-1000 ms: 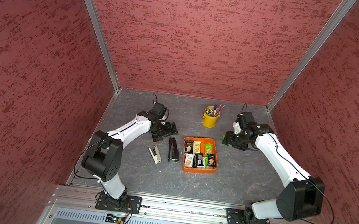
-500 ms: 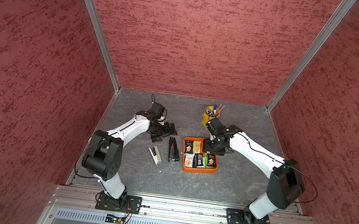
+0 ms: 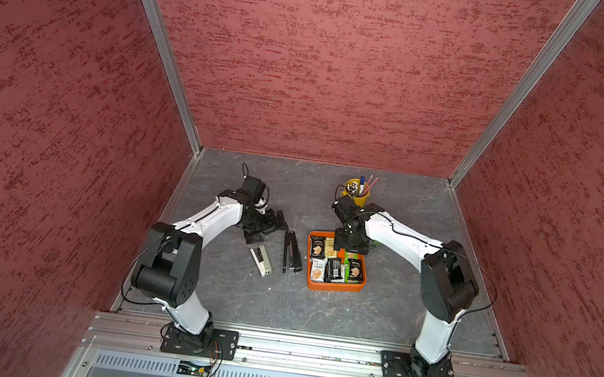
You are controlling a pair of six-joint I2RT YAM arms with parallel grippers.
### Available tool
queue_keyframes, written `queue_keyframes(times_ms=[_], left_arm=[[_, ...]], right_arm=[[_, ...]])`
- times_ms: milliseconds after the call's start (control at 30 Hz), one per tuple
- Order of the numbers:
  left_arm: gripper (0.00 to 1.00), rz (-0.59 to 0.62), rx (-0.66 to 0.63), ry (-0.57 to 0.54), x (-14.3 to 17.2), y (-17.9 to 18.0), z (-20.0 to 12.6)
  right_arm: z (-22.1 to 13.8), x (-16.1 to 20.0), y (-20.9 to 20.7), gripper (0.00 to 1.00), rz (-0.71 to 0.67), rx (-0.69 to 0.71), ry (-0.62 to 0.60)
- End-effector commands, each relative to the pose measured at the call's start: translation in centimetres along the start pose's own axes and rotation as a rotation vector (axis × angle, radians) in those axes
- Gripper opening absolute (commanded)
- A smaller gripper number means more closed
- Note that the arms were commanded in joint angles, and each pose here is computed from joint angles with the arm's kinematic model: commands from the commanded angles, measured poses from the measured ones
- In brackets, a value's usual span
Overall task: Take the cookies out of the storage box
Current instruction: Pick up the cookie from the storage box.
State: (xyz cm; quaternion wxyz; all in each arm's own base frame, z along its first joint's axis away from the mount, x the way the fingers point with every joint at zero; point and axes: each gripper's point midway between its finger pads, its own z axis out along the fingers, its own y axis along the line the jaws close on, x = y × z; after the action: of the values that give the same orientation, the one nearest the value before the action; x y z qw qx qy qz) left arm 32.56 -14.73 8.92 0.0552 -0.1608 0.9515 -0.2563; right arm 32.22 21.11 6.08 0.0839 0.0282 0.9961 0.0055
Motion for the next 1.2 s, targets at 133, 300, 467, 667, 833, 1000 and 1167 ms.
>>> queue_keyframes(times_ms=[133, 300, 467, 667, 833, 1000, 1167], left_arm=[[1.00, 0.026, 0.034, -0.025, -0.5, -0.6, -0.8], [1.00, 0.019, 0.028, -0.022, -0.3, -0.2, -0.9], [1.00, 0.016, 0.026, -0.029, -0.2, 0.0, -1.3], [1.00, 0.017, 0.021, -0.033, 0.0, 0.2, -1.8], [1.00, 0.019, 0.021, -0.037, 0.0, 0.1, -2.0], [1.00, 0.025, 0.025, -0.034, 0.0, 0.1, -2.1], [1.00, 0.025, 0.029, -0.031, 0.0, 0.1, -2.0]], right_arm=[[0.8, -1.3, 0.6, 0.65, 0.003, 0.023, -0.031], [2.0, -1.2, 1.2, 0.65, -0.003, 0.010, -0.007], [2.9, -1.0, 1.5, 0.64, -0.002, 0.002, 0.007], [3.5, -0.9, 2.4, 0.63, 0.002, -0.046, 0.017], [2.7, -1.2, 4.0, 0.62, 0.025, -0.135, -0.002], [1.2, -1.7, 3.4, 0.62, 0.029, -0.119, -0.039], [0.3, -1.4, 1.1, 0.62, 0.034, -0.019, -0.054]])
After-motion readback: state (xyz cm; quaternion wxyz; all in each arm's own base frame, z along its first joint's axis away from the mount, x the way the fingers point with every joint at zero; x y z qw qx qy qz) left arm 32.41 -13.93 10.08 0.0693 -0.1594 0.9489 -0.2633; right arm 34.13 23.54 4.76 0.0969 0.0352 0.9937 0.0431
